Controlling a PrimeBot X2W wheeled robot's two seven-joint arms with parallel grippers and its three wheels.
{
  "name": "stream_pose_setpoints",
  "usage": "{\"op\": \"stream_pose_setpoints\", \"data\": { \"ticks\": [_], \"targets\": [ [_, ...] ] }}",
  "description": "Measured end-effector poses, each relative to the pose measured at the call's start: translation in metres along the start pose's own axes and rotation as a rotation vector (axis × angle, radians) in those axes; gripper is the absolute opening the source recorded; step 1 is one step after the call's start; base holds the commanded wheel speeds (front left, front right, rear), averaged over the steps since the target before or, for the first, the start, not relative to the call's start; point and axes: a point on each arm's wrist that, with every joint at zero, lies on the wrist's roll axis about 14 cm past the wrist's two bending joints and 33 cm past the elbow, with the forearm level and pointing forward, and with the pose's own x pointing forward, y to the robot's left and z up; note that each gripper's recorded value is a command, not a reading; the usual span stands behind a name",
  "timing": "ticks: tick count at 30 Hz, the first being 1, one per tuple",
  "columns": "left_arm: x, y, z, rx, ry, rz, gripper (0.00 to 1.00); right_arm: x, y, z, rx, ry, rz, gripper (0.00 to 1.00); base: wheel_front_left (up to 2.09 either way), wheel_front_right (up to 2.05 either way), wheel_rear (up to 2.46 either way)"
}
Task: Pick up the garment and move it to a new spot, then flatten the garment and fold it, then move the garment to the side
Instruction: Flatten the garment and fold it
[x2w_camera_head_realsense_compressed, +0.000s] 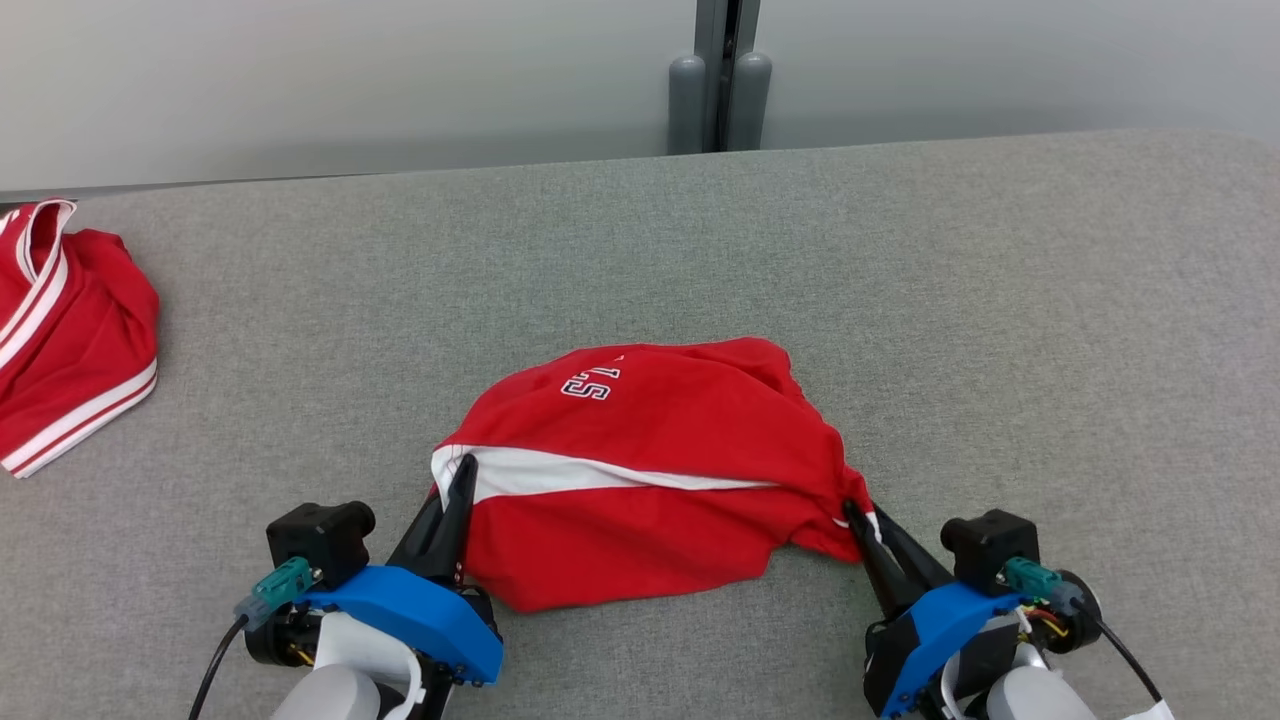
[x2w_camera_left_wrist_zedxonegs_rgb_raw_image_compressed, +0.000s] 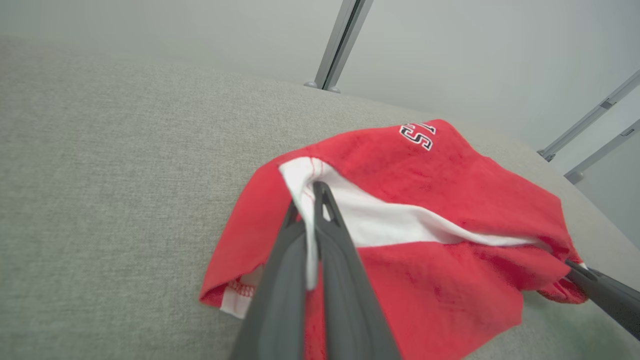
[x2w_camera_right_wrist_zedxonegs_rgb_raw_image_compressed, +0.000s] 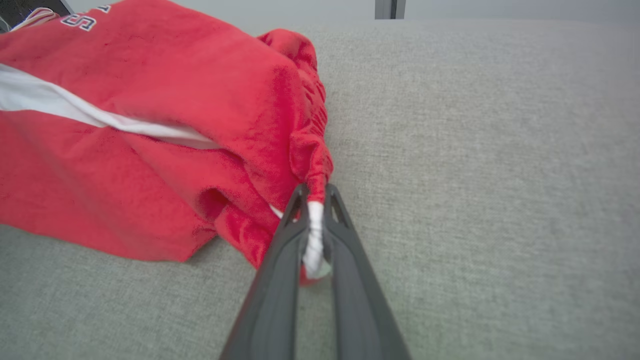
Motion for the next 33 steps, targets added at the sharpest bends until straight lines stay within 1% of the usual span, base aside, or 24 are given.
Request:
{"op": "stream_pose_setpoints", "data": {
  "ticks": [3,6,12,18,20,23,26,28,31,33],
  "targets": [
    [0.000,-0.005,0.011,0.015,-0.039,-0.016,0.00,0.000,-0.003,0.022,-0.004,-0.071,-0.009,0.00,0.00,0.00,0.00],
    [-0.002,-0.013,0.030,0.048,-0.105,-0.046,0.00,-0.002,-0.006,0.052,-0.027,-0.162,-0.017,0.00,0.00,0.00,0.00],
    [-0.015,-0.040,0.095,0.133,-0.307,-0.128,0.00,-0.018,-0.003,0.128,-0.081,-0.371,-0.020,0.00,0.00,0.00,0.00],
    [-0.046,-0.078,0.164,0.261,-0.496,-0.224,0.00,-0.058,0.006,0.204,-0.163,-0.585,-0.015,0.00,0.00,0.00,0.00],
    [-0.058,-0.091,0.188,0.321,-0.557,-0.254,0.00,-0.076,0.007,0.230,-0.202,-0.659,-0.023,0.00,0.00,0.00,0.00],
    [-0.077,-0.112,0.223,0.419,-0.643,-0.299,0.00,-0.101,0.009,0.259,-0.236,-0.741,-0.034,0.00,0.00,0.00,0.00],
    [-0.089,-0.128,0.245,0.489,-0.684,-0.329,0.00,-0.117,0.007,0.276,-0.258,-0.779,-0.056,0.00,0.00,0.00,0.00],
    [-0.088,-0.131,0.251,0.524,-0.677,-0.331,0.00,-0.118,0.003,0.281,-0.271,-0.777,-0.073,0.00,0.00,0.00,0.00],
    [-0.079,-0.129,0.254,0.549,-0.653,-0.327,0.00,-0.111,-0.001,0.282,-0.258,-0.757,-0.073,0.00,0.00,0.00,0.00],
    [-0.068,-0.126,0.251,0.542,-0.624,-0.328,0.00,-0.098,-0.002,0.277,-0.255,-0.717,-0.063,0.00,0.00,0.00,0.00]
  ]
}}
